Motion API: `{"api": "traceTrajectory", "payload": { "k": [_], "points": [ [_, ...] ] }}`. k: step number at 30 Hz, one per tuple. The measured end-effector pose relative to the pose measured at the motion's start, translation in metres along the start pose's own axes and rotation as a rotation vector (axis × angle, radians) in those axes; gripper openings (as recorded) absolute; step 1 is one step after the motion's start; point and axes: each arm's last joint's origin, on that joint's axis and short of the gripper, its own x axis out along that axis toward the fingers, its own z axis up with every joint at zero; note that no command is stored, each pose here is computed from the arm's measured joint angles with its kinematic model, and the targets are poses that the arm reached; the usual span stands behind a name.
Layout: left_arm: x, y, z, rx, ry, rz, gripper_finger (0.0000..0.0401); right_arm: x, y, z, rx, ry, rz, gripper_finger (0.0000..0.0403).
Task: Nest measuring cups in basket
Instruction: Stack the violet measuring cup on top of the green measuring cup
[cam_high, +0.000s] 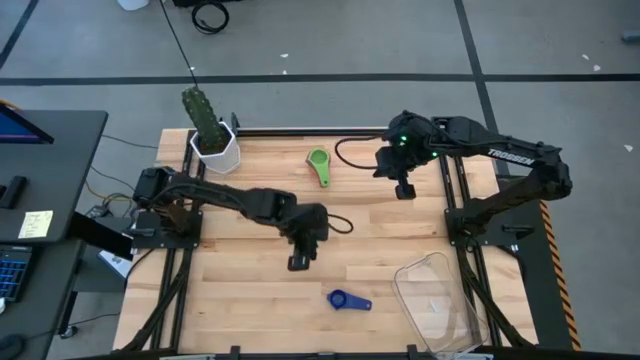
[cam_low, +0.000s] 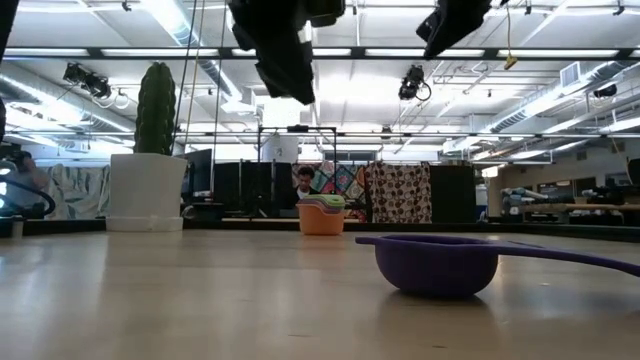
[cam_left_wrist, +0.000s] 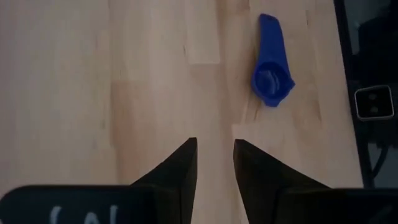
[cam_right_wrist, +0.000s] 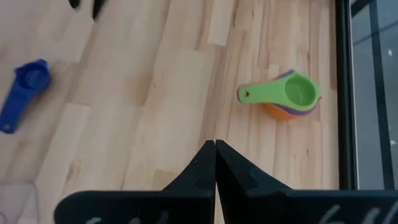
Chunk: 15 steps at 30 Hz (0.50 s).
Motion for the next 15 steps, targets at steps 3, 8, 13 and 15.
{"api": "traceTrajectory", "payload": {
  "k": [3,8,13,15],
  "points": [
    [0.016,-0.005,0.000,0.013,0.003,-0.005,0.0109,-0.007,0.007,0.001,-0.019,-0.025,0.004,0.0009],
    [0.032,-0.006,0.000,0.046,0.016,-0.088,0.0109,-0.020,0.020,0.002,-0.049,-0.074,0.015,0.0009],
    [0.034,-0.007,0.000,0.132,0.019,-0.126,0.0109,-0.033,0.036,0.007,-0.015,-0.145,-0.002,0.0009],
    [0.033,-0.005,0.001,0.161,0.014,-0.124,0.0109,-0.038,0.044,0.008,-0.009,-0.170,-0.011,0.0009]
  ]
}}
